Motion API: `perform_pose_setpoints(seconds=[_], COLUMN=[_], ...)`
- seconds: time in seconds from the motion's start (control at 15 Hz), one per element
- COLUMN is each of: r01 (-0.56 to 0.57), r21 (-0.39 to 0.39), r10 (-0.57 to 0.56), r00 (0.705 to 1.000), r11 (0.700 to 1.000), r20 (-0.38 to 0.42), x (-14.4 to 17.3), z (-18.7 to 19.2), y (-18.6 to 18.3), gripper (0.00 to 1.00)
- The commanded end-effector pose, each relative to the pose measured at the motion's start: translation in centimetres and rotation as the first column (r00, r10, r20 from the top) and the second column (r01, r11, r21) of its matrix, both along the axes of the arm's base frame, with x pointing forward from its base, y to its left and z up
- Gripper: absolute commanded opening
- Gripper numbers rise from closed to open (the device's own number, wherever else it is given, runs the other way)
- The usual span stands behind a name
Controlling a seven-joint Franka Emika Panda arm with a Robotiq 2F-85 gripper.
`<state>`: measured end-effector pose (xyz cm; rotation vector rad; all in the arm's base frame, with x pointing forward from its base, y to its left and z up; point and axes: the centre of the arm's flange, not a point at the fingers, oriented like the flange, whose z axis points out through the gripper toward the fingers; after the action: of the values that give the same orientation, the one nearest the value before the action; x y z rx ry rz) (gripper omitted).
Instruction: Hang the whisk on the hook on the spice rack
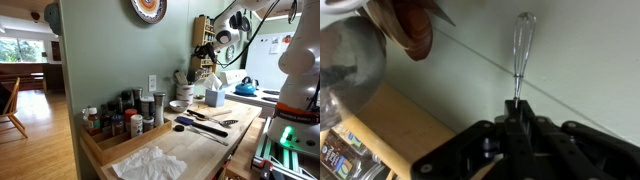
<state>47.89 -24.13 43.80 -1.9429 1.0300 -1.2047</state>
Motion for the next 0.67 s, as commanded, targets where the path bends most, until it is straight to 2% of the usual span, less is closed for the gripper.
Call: perform_pose_setpoints(seconds=[0.0,0.6], r01=[0.028,0.059], r21=[-0.007,-0.016], r10=[-0.028,-0.058], r00=[1.000,0.998], r11=[1.000,0.998], r20=[0.000,0.014], x=[0.60,0.51], z=[-0.50,0.21], y=[-0.38,-0.61], gripper=[0.02,0.02])
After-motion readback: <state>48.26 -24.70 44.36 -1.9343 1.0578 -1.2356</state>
